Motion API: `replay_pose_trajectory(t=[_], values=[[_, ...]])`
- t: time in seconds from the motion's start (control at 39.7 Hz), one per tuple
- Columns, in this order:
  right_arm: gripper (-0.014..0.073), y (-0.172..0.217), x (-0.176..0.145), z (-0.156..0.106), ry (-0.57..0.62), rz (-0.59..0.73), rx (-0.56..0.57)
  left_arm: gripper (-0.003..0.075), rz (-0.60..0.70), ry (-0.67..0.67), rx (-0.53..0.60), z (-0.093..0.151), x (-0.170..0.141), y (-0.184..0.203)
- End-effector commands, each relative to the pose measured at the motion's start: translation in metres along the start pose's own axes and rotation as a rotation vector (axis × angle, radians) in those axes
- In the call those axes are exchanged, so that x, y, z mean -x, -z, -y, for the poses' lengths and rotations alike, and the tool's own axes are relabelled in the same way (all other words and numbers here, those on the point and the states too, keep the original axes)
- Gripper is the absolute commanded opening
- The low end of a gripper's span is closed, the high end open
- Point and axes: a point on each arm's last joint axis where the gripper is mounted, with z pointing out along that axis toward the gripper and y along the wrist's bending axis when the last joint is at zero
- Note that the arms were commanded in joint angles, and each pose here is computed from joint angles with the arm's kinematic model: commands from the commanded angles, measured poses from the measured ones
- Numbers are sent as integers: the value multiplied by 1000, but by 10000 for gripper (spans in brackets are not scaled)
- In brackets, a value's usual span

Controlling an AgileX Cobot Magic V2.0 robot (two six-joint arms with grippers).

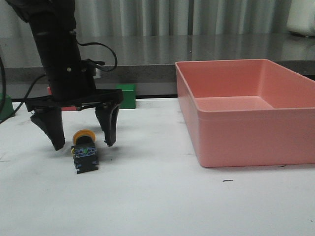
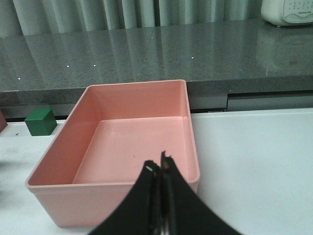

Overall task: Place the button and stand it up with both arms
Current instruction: 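Lower the left gripper over the button and grasp its body, then lift the button with the left gripper and rotate it upright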

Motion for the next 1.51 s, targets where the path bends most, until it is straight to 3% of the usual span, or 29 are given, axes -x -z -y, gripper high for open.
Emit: replay_pose_trajectory(t=[0.0, 0.18, 0.25, 0.48, 0.63, 0.83, 1.01, 1.18, 1.49], values=[[-70, 2, 16, -2, 13, 106, 10, 669, 31, 2, -26, 8, 0, 22], [-70, 2, 16, -2, 13, 106, 10, 667, 7, 2, -22, 8, -1, 20], [-70, 2, 16, -2, 13, 106, 10, 625, -8, 2, -19, 7, -3, 20], [-70, 2, 16, -2, 13, 106, 10, 304, -53, 2, -12, 7, -7, 20], [-70, 2, 16, -2, 13, 106, 10, 184, -45, 0, -15, 8, -5, 23], [-70, 2, 16, -2, 13, 106, 10, 173, 28, -16, -30, 13, 2, 46], [-70, 2, 16, -2, 13, 106, 10, 173, 248, -35, -60, 19, 6, 81], [-70, 2, 16, -2, 13, 106, 10, 170, 419, -73, -20, 18, 2, 114], [-70, 2, 16, -2, 13, 106, 10, 168, 687, -114, -5, 10, -21, 133]])
